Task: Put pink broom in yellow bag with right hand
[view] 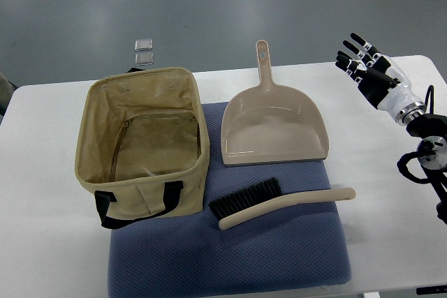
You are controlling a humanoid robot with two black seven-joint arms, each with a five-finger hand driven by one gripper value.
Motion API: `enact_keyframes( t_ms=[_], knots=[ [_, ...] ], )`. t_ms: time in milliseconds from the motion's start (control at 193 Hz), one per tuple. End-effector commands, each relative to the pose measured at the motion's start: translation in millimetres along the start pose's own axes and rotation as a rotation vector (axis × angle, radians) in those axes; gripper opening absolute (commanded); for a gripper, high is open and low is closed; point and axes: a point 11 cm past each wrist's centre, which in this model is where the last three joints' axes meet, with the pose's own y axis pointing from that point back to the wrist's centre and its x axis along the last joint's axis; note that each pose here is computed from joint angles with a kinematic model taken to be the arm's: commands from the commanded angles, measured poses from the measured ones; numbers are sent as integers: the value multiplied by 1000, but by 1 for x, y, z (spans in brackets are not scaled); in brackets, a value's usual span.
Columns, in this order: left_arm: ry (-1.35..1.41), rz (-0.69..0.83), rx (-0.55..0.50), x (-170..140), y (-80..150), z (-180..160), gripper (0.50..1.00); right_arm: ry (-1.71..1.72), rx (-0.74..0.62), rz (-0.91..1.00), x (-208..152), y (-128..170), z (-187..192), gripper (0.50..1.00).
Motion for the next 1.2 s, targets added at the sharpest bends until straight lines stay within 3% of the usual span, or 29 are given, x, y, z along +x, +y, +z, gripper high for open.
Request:
enact_keyframes(
  t_ms=[0, 1196],
  knots=[
    [0, 1, 0, 0, 0, 0, 1000, 3, 1, 0, 1, 0, -1, 926],
    [0, 1, 0, 0, 0, 0, 1000, 4, -4, 3, 2, 1, -1, 926]
  ],
)
